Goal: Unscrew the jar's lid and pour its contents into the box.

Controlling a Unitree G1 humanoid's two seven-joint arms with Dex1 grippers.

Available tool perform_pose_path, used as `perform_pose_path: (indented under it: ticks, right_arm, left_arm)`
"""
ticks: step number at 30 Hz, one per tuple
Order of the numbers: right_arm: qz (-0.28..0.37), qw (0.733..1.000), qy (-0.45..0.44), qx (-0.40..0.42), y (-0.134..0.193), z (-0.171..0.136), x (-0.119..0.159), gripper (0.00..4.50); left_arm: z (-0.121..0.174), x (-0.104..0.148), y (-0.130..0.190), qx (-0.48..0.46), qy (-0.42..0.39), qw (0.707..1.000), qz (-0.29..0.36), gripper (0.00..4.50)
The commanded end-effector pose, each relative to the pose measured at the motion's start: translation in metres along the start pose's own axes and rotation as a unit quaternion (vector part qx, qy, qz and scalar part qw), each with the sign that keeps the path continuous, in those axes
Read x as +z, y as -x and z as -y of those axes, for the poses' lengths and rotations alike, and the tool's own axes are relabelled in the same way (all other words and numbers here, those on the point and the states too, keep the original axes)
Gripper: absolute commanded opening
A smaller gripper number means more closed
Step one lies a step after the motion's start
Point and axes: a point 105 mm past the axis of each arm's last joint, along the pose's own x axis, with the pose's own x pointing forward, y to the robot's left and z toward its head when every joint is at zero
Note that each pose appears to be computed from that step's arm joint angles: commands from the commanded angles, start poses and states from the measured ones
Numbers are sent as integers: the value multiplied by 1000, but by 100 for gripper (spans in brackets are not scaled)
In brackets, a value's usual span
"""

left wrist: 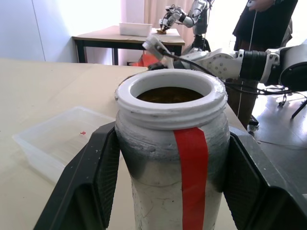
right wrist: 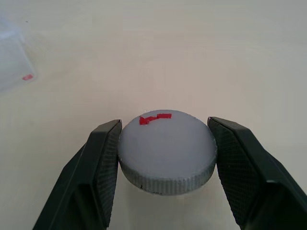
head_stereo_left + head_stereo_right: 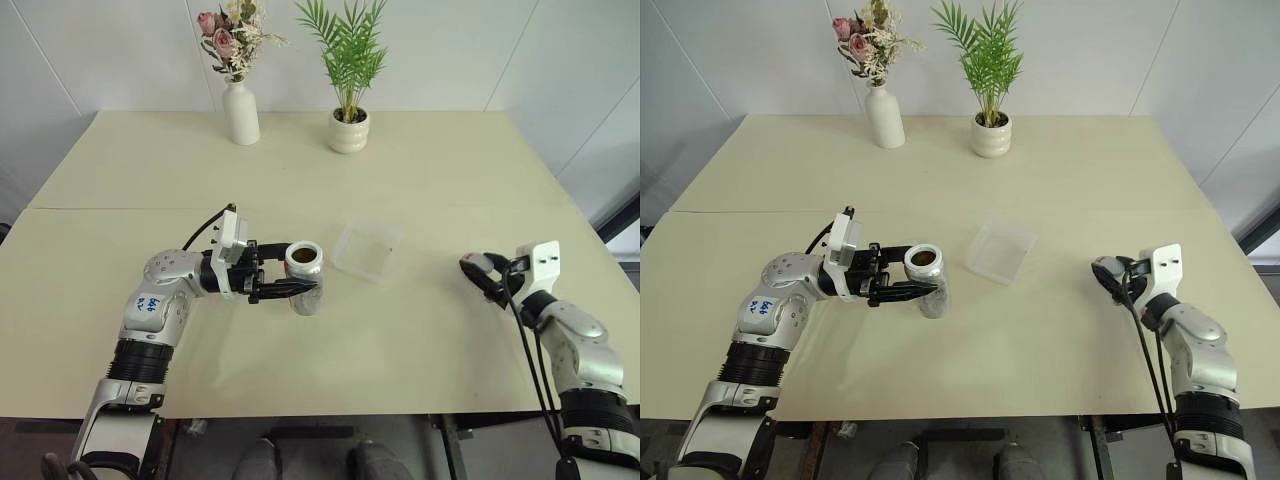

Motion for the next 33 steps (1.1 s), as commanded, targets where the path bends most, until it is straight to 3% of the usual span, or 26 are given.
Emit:
perform_pose_path:
  ticks: [1,6,11,17,25,33]
  right_arm:
    - [14,1000,5,19,1,-5,9,289]
    - [20,999,11,30,3,-8,13,447]
    - [61,993,68,70,12,-13,56,447]
    - [64,967,119,218,24,-55,105,447]
    - [45,941,118,313,16,-103,110,447]
    - [45,942,112,312,8,-112,101,447]
  left_arm:
    - [-2,11,0,1,-23,1000,5,259]
    - [-3,13,-1,3,-23,1000,6,259]
    - [-4,14,1,11,-25,1000,2,259]
    - [-23,20,13,48,-55,997,-32,259]
    - [-57,31,4,98,-101,989,-43,259]
    - [-67,17,-11,112,-87,989,-47,259]
